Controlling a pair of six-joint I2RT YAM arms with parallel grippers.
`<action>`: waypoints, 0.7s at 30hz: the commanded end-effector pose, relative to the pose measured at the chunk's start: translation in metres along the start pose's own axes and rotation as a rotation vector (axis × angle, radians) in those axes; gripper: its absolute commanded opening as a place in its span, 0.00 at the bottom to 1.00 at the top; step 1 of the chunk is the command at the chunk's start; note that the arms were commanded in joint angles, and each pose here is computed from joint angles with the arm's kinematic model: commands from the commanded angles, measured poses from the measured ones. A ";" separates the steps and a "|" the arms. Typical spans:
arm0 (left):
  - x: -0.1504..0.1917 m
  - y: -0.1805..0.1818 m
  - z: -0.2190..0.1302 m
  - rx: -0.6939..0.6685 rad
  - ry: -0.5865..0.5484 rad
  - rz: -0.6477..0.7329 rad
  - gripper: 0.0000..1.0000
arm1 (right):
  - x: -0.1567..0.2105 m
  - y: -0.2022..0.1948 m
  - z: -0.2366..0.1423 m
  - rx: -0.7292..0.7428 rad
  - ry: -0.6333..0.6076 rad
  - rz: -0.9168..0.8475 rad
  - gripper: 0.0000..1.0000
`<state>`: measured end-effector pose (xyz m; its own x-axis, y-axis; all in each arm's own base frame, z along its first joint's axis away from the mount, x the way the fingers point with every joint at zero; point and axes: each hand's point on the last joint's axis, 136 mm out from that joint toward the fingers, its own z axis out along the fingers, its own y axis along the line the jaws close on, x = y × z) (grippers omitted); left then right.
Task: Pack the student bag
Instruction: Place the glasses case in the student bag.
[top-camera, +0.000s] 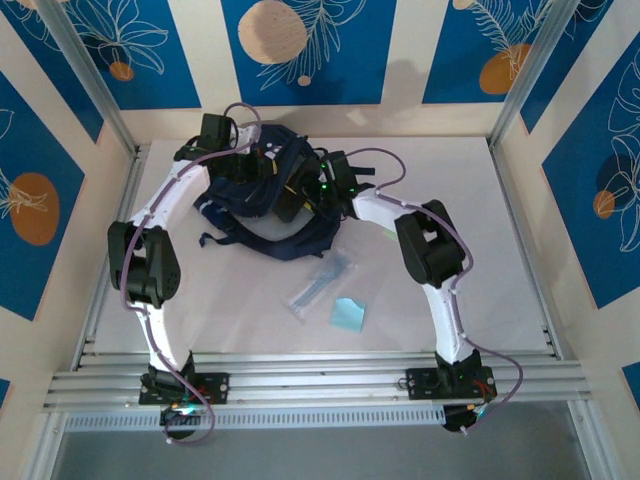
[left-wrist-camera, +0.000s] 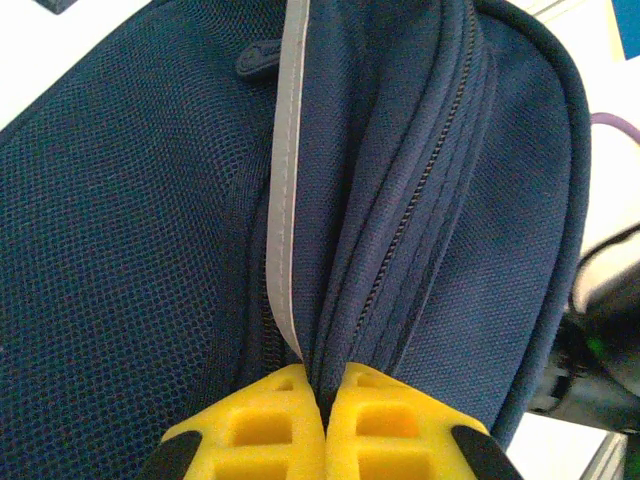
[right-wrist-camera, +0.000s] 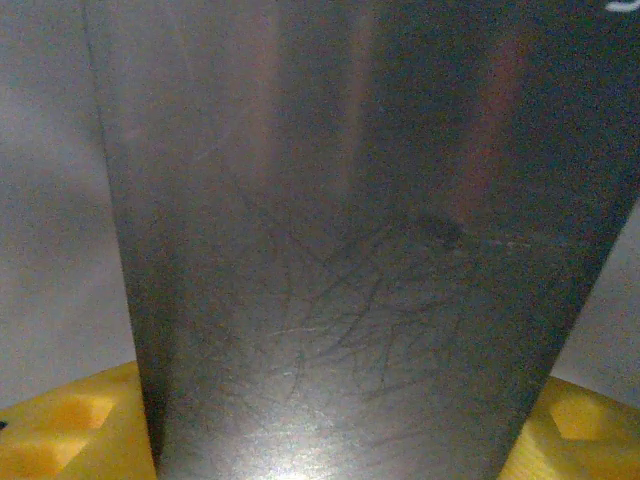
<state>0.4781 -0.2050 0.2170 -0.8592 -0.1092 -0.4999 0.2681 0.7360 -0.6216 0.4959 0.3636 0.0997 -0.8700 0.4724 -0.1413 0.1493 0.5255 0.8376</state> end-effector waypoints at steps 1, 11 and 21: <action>-0.028 -0.034 -0.019 0.103 -0.088 0.069 0.00 | 0.002 0.035 0.017 -0.115 0.046 0.032 0.46; -0.028 -0.017 -0.021 0.039 -0.107 0.054 0.00 | 0.007 0.042 -0.024 -0.120 0.067 -0.006 0.99; -0.028 -0.008 -0.024 0.025 -0.116 0.046 0.00 | 0.034 -0.002 -0.113 0.082 0.134 -0.091 1.00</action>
<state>0.4835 -0.1967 0.2149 -0.8520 -0.1269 -0.5079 0.2553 0.7463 -0.6147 0.4417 0.3188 0.1637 -0.9065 0.3974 -0.1428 0.0981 0.5270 0.8442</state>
